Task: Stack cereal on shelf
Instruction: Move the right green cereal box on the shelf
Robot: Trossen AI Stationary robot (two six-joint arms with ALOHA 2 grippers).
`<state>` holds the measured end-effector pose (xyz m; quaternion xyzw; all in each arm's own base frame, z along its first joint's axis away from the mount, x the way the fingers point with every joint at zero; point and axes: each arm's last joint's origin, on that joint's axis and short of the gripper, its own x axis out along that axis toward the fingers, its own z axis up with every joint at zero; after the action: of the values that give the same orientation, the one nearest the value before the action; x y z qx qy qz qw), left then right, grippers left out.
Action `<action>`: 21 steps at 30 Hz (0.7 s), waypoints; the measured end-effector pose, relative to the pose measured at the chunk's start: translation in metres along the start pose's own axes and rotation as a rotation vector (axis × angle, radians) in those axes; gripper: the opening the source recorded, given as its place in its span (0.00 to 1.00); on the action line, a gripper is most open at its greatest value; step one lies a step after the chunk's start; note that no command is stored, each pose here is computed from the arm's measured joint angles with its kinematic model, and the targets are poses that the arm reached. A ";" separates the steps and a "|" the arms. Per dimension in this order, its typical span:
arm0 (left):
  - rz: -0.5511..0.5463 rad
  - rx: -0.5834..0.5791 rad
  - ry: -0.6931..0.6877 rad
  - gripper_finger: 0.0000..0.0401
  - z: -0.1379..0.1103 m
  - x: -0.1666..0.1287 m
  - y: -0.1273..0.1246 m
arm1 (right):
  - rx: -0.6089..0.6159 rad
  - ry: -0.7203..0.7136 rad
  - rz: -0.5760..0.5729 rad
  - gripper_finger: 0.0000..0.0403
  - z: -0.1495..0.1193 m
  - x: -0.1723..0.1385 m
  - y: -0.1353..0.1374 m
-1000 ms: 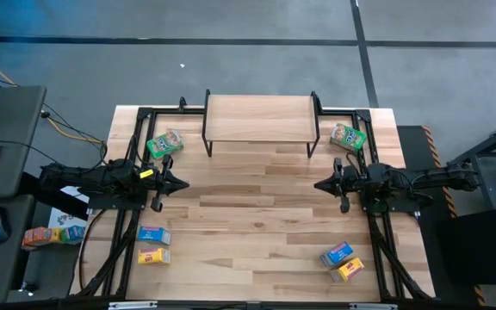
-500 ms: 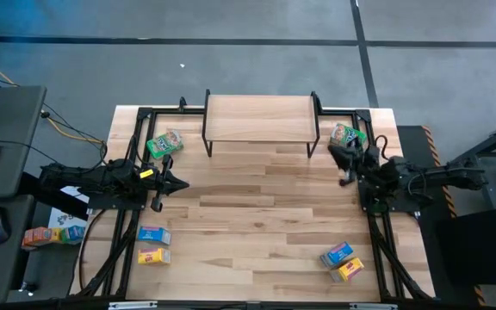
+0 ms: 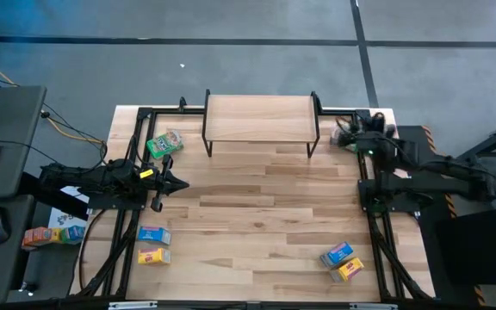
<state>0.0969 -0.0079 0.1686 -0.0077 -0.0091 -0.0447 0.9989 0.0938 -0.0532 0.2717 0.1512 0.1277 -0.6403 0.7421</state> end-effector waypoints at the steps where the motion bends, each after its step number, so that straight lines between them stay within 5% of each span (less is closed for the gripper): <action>1: 0.000 0.000 0.000 0.00 0.000 0.000 0.000 | 0.049 0.051 -0.054 0.48 -0.001 0.001 -0.006; 6: 0.000 0.000 0.000 0.00 0.000 0.000 0.000 | 0.196 0.181 -0.259 0.60 -0.019 0.013 -0.023; 13: 0.000 0.000 0.000 0.00 0.000 0.000 0.000 | 0.274 0.242 -0.199 0.60 -0.038 0.046 -0.014; 21: 0.000 0.000 0.000 0.00 0.000 0.000 0.000 | 0.328 0.234 -0.291 0.60 -0.045 0.082 -0.013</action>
<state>0.0970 -0.0079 0.1686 -0.0077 -0.0091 -0.0448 0.9989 0.0933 -0.1123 0.1977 0.3228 0.1275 -0.7309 0.5877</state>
